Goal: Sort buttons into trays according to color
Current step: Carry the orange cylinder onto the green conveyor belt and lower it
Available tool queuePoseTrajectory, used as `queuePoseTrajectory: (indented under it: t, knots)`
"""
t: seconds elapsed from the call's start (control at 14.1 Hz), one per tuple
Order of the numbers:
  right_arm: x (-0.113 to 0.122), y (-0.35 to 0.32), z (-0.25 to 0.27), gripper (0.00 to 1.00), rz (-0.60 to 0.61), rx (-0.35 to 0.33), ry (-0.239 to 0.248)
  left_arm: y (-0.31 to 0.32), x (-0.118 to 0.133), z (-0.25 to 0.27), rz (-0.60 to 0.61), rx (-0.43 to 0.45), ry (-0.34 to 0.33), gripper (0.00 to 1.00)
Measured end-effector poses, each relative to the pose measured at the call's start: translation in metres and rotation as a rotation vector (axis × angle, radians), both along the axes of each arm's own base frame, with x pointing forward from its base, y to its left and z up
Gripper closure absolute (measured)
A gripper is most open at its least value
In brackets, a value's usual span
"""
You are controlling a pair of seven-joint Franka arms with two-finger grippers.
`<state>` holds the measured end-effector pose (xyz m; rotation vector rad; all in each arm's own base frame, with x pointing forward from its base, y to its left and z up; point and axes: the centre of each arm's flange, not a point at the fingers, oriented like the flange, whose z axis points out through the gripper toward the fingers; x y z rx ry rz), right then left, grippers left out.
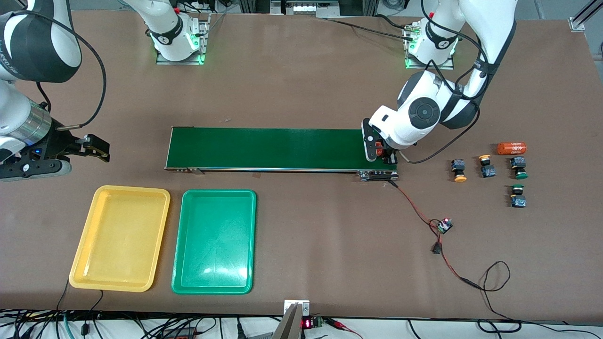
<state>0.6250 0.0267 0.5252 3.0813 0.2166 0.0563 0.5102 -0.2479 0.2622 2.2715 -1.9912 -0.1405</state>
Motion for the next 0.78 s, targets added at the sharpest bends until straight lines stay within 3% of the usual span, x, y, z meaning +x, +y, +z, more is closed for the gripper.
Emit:
queuePoseTrajectory:
  t: [0.78]
  knots:
    - [0.001,0.000,0.000,0.00,0.001,0.001,-0.011,-0.005,-0.014,-0.010,-0.123,0.040,0.001,0.49]
